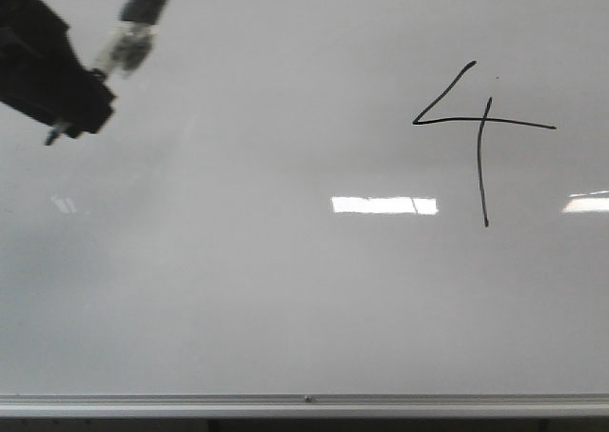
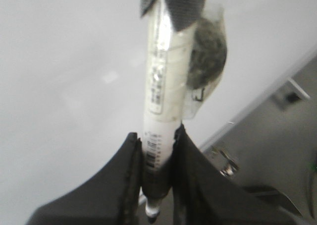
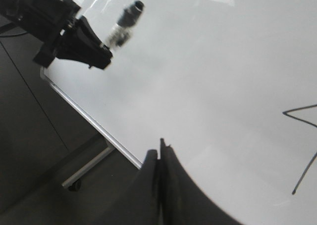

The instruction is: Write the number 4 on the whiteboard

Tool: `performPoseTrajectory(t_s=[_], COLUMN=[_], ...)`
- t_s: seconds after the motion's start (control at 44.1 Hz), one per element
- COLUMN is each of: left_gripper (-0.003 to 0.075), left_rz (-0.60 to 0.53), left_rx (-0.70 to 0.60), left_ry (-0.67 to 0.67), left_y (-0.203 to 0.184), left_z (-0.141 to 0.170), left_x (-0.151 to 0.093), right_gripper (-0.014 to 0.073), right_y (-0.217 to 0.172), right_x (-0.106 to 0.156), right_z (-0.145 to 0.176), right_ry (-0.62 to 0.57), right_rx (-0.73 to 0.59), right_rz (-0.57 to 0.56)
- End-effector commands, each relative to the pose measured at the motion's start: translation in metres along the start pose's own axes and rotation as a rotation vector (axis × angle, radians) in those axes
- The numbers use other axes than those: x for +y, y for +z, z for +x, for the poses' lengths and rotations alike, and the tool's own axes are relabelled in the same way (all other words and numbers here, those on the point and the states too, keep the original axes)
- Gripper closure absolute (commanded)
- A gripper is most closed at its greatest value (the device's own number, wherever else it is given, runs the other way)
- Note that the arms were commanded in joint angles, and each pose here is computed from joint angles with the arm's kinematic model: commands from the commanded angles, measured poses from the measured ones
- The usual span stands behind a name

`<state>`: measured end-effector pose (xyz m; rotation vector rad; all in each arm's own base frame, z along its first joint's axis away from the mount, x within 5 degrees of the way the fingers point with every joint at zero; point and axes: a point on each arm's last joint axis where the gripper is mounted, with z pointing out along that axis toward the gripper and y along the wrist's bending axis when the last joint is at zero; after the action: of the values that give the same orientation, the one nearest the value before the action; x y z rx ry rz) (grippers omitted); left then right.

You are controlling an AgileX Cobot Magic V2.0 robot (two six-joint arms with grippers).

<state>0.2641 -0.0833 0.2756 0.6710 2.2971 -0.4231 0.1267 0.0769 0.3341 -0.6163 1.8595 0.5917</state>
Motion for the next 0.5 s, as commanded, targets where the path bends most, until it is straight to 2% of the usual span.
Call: performPoseTrajectory(t_s=[0.0, 0.136, 0.272, 0.476], left_gripper=[0.0741, 0.0741, 0.0741, 0.0741], left_rz=[-0.201, -0.382, -0.442, -0.532], left_rx=[-0.13, -0.147, -0.125, -0.144], left_ry=[-0.138, -0.277, -0.369, -0.397], left_y=[-0.025, -0.035, -0.027, 0.0], left_z=[0.006, 0.031, 0.043, 0.049], left_x=[0.022, 0.056, 0.08, 0.106], right_gripper=[0.0658, 0.0658, 0.0658, 0.0658], right_y=[-0.01, -0.012, -0.012, -0.012], right_x=[0.001, 0.003, 0.003, 0.004], right_z=[0.002, 0.012, 0.012, 0.012], right_ry=[0.045, 0.06, 0.064, 0.066], right_rx=[-0.089, -0.078, -0.075, -0.07], right_rz=[0.051, 0.045, 0.038, 0.03])
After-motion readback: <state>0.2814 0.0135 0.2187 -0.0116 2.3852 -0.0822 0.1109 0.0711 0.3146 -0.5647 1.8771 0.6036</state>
